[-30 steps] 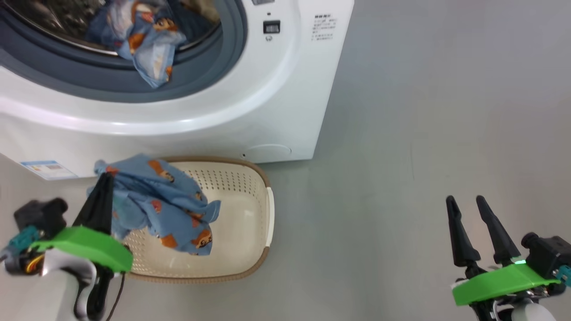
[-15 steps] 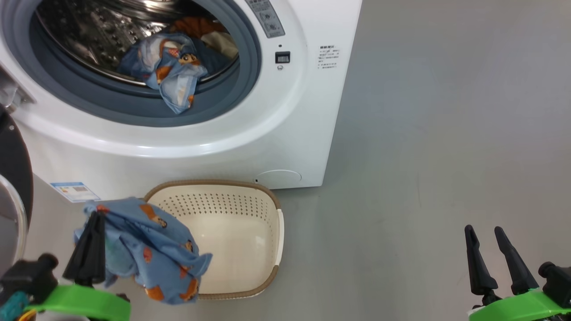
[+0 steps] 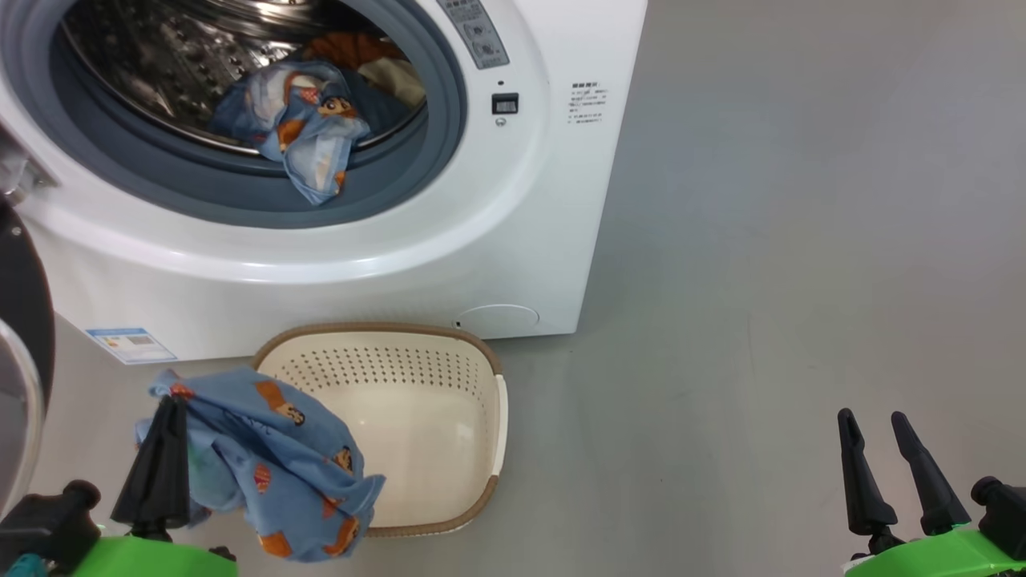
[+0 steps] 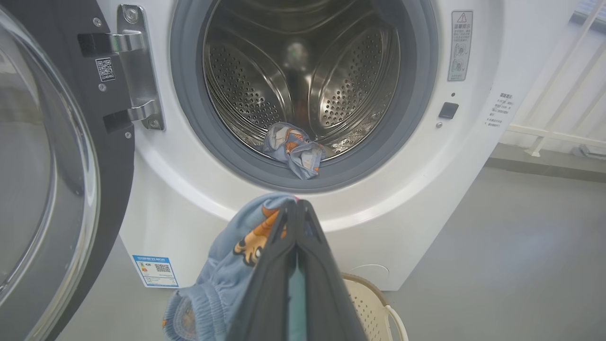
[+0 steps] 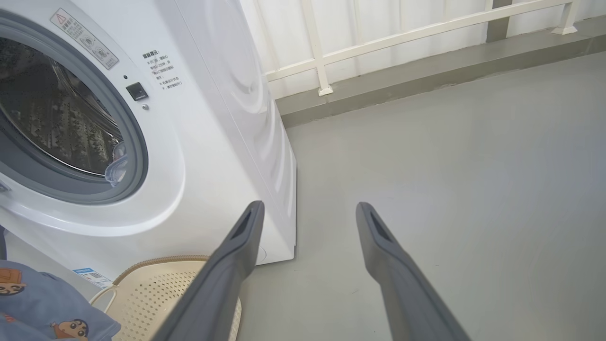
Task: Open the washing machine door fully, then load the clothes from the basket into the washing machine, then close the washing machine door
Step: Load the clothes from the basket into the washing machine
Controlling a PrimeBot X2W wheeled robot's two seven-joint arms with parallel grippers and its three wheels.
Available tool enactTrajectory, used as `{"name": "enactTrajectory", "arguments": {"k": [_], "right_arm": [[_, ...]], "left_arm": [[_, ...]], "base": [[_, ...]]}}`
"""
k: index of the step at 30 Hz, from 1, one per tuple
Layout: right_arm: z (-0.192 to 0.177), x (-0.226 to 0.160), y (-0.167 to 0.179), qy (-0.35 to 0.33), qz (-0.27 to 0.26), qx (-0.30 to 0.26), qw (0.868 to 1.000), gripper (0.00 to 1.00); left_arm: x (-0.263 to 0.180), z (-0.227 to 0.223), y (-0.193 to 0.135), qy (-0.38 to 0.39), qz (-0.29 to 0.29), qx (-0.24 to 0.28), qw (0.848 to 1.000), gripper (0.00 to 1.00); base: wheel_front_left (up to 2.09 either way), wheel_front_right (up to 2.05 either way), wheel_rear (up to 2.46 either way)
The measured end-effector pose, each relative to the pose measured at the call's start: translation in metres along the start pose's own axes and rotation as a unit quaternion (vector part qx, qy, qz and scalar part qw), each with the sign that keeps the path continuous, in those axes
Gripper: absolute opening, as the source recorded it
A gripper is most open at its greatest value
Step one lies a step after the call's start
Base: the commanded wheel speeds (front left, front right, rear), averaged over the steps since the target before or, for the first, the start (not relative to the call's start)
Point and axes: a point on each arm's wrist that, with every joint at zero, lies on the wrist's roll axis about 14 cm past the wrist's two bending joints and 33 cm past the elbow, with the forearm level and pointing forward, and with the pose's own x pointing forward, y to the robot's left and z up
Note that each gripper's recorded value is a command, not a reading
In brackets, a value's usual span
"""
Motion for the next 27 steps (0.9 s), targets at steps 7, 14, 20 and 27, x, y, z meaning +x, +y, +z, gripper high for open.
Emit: {"name": "enactTrajectory", "arguments": {"k": [7, 14, 20, 27], "right_arm": [[-0.009, 0.002, -0.004, 0.012, -0.013, 0.004, 1.0, 1.0], [-0.016, 0.012, -0.002, 0.017, -0.02, 0.012, 1.0, 1.0], [-0.023, 0.024, 0.006, 0.021, -0.018, 0.018, 0.999, 1.0], [-0.03, 0.031, 0.001, 0.029, -0.03, 0.015, 0.999, 1.0]], "left_arm": [[0.031, 0.013, -0.008, -0.026, -0.021, -0.015, 0.999, 0.0], [0.094, 0.066, -0.029, -0.11, -0.074, 0.0, 0.991, 0.0], [0.149, 0.1, -0.039, -0.161, -0.091, -0.006, 0.983, 0.0], [0.206, 0.073, -0.03, -0.12, -0.082, 0.002, 0.989, 0.0]], "base": [[0.0, 0.0, 0.0], [0.0, 0.0, 0.0], [0.0, 0.0, 0.0], [0.0, 0.0, 0.0]]}}
